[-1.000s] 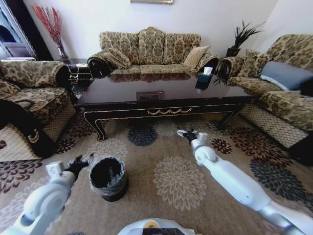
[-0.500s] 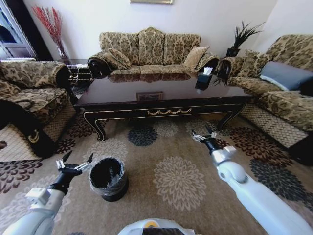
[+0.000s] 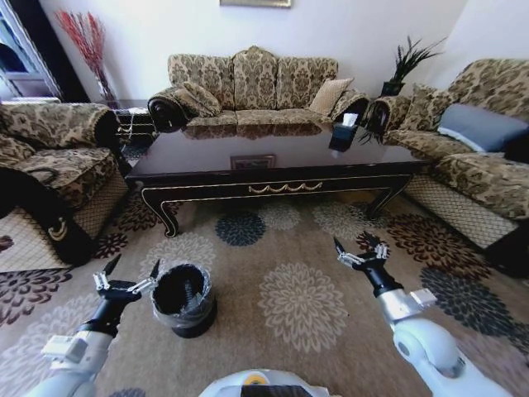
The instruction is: Move to the front of the table and pick up the trash from the floor, then place it into the trash bin.
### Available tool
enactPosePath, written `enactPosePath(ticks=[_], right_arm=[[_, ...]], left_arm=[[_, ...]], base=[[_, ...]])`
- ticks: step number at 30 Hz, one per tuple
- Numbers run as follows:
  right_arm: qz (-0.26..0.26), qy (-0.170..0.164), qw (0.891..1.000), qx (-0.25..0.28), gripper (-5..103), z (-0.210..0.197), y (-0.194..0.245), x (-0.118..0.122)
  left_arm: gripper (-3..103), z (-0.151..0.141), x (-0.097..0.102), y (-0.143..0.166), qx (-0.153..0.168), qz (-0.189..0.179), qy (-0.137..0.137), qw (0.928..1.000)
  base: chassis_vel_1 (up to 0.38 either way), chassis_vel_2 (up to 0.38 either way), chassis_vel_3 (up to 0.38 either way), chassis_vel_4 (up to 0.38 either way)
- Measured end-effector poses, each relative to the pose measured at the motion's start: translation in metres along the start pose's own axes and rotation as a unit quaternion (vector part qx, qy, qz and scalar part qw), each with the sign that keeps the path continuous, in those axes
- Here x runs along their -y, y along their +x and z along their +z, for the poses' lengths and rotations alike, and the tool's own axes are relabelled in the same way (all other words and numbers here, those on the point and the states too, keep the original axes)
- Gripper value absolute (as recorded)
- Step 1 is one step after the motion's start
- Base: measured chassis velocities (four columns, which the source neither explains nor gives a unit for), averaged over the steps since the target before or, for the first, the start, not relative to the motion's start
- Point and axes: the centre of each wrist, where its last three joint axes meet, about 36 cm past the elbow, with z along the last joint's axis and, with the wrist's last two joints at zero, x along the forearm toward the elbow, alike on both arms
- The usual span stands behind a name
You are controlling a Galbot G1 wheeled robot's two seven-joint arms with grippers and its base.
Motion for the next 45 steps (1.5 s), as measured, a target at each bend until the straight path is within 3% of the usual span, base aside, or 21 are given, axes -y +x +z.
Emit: enactPosePath(ticks=[4,19,45], right_arm=[[0.019,-0.008,1.000,-0.010,100,0.007,0.005,0.001],[0.040,-0.018,0.998,-0.035,100,0.032,0.009,0.011],[0.031,-0.010,0.999,-0.031,100,0.058,0.005,0.024]], left_arm=[[100,0.000,0.002,-0.006,-0.022,0.016,0.020,0.9994],[100,0.015,0.006,-0.011,-0.035,0.023,0.023,0.9989],[100,0.022,0.007,-0.021,-0.044,0.021,0.029,0.9984]], base=[[0.230,-0.207,-0.232,0.234],[0.305,-0.308,-0.305,0.298],[0.283,-0.433,-0.288,0.436]])
